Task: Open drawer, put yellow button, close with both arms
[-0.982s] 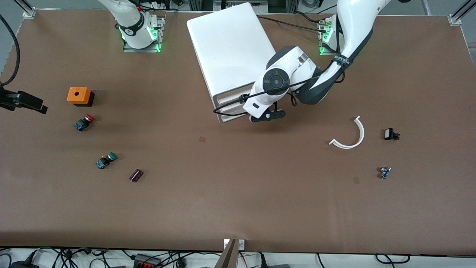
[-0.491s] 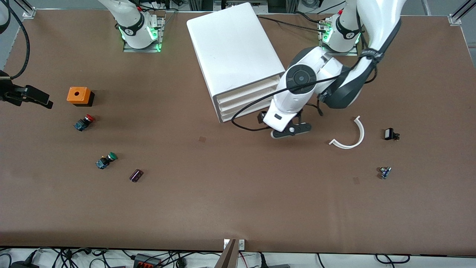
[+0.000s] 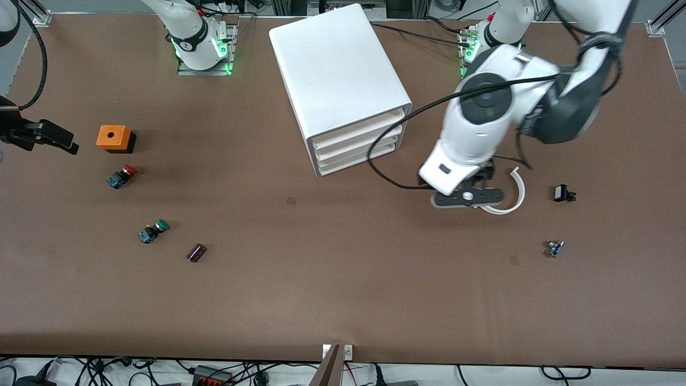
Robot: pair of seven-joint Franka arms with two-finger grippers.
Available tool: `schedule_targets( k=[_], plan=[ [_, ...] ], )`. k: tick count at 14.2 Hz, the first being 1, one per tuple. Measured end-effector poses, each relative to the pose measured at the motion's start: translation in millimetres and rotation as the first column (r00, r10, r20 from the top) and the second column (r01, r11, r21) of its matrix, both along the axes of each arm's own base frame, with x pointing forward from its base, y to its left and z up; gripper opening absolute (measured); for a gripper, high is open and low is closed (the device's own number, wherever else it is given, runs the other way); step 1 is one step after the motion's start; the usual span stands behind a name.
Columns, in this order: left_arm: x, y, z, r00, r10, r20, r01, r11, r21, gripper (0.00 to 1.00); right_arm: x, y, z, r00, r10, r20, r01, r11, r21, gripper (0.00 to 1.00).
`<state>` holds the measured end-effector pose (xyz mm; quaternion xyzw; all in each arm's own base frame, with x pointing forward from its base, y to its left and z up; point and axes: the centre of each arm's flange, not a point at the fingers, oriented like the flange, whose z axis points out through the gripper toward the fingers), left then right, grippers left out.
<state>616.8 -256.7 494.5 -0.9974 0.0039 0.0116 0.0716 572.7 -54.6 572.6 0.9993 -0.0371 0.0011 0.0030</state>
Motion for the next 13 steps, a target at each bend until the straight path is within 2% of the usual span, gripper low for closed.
schedule_targets(
  k=[3, 6, 9, 13],
  plan=[
    [9.3, 67.1, 42.6, 0.998, -0.059, 0.0, 0.059, 0.997, -0.045, 1.0, 0.1, 1.1, -0.4, 1.0, 0.005, -0.001, -0.005, 1.0, -0.002, 1.0],
    [0.6, 122.7, 72.0, 0.997, -0.082, -0.007, 0.081, 0.994, -0.076, 1.0, 0.1, 1.1, -0.6, 1.0, 0.026, -0.001, -0.026, 1.0, -0.002, 1.0],
    [-31.7, 170.4, 82.2, 0.999, -0.024, -0.024, 0.021, 0.993, -0.115, 1.0, 0.0, 1.0, -0.8, 1.0, 0.029, -0.002, -0.029, 1.0, -0.002, 1.0],
    [-82.2, 207.6, 89.6, 1.0, 0.017, -0.007, -0.017, 0.995, -0.101, 1.0, 0.0, 0.9, -0.9, 1.0, 0.029, -0.002, -0.029, 1.0, -0.002, 1.0]
  ],
)
